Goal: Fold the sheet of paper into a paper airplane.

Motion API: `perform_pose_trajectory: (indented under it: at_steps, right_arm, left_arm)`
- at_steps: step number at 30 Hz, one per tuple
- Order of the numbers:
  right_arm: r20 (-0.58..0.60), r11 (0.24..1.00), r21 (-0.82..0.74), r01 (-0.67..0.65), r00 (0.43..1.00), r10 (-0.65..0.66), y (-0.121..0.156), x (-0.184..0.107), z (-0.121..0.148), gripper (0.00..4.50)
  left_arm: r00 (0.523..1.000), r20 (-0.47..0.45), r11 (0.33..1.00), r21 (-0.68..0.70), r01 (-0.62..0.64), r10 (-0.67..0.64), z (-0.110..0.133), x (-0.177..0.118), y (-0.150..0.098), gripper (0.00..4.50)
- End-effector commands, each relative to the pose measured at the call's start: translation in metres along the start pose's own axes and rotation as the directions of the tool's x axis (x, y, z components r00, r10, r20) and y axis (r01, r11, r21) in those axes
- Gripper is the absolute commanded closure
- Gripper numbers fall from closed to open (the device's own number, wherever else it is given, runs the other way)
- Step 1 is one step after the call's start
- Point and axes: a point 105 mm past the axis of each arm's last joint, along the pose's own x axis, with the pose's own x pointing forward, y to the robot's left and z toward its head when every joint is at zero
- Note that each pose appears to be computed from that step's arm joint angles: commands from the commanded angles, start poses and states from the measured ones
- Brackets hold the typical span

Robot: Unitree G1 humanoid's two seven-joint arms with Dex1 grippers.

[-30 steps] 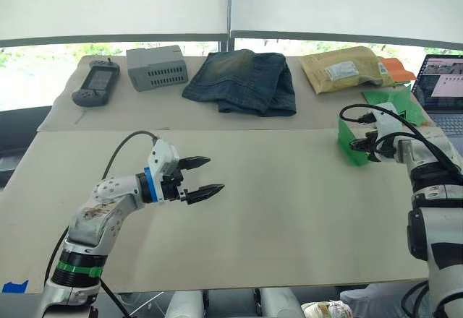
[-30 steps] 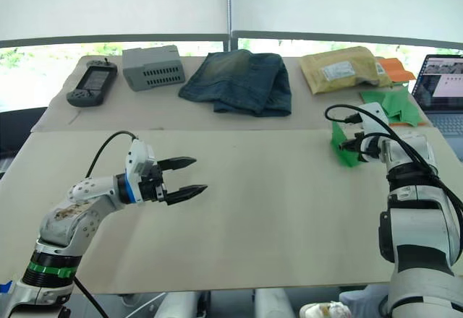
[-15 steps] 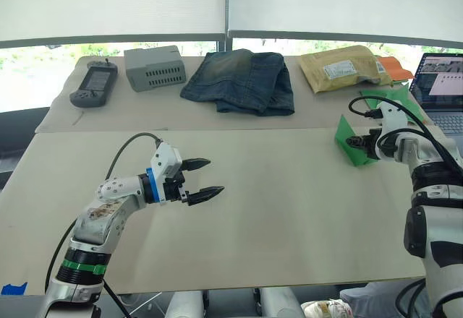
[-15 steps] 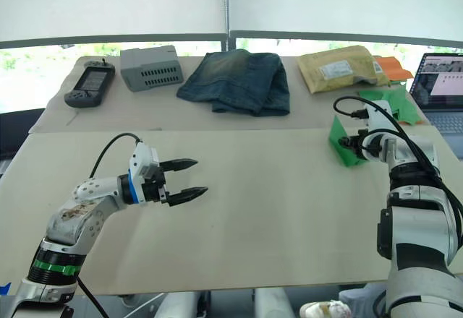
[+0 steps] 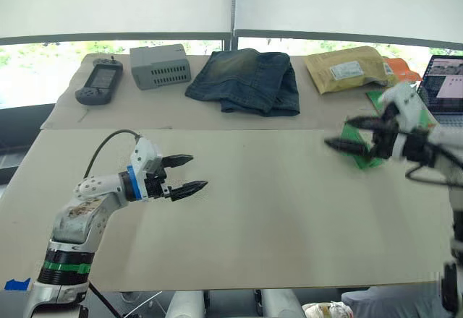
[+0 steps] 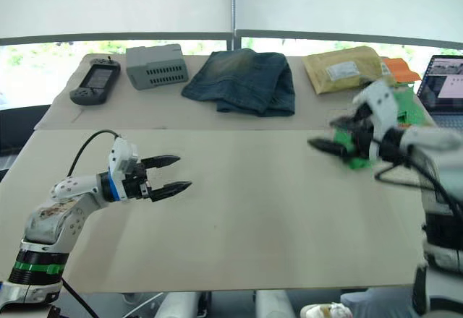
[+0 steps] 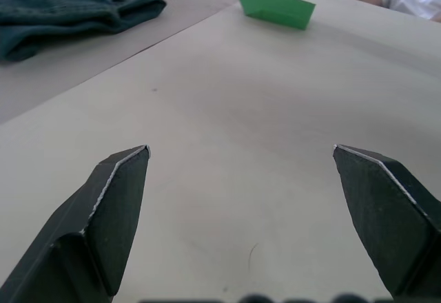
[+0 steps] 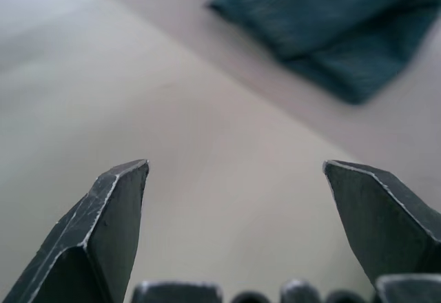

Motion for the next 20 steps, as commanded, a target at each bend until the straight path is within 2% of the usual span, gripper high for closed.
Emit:
perform_pose_trajectory:
  at_steps: [1, 3, 7, 9, 10, 13, 20]
  right_arm:
    - [0.058, 0.997, -0.065, -0.033, 0.998, 0.037, 0.023, -0.015, 0.007, 0.03]
    - [0.064, 0.998, -0.056, -0.005, 0.998, 0.008, 0.034, -0.017, -0.018, 0.03]
    - [0.161, 0.996, 0.022, 0.092, 0.982, -0.094, 0.042, -0.022, -0.037, 0.03]
    - [0.118, 0.995, 0.008, 0.102, 0.988, -0.103, 0.047, -0.023, -0.055, 0.03]
    - [0.109, 0.993, 0.013, 0.118, 0.987, -0.119, 0.047, -0.022, -0.063, 0.03]
    - [0.124, 0.988, 0.042, 0.151, 0.980, -0.155, 0.046, -0.018, -0.072, 0.03]
    - [0.123, 0.989, 0.040, 0.144, 0.981, -0.148, 0.049, -0.013, -0.080, 0.03]
  left_arm:
    - [0.998, 0.027, 0.998, 0.039, -0.053, 0.052, 0.008, -0.013, -0.001, 0.00]
    - [0.992, 0.040, 0.991, 0.058, -0.120, 0.118, 0.002, -0.024, -0.004, 0.00]
    - [0.975, 0.069, 0.978, -0.016, -0.209, 0.210, -0.009, -0.039, -0.009, 0.00]
    - [0.962, -0.024, 0.960, -0.062, -0.272, 0.271, -0.029, -0.040, -0.007, 0.00]
    - [0.958, -0.042, 0.958, -0.043, -0.285, 0.283, -0.034, -0.038, -0.010, 0.00]
    - [0.956, -0.020, 0.955, -0.050, -0.293, 0.292, -0.035, -0.033, -0.020, 0.00]
    - [0.945, -0.065, 0.944, -0.056, -0.324, 0.320, -0.050, -0.035, -0.023, 0.00]
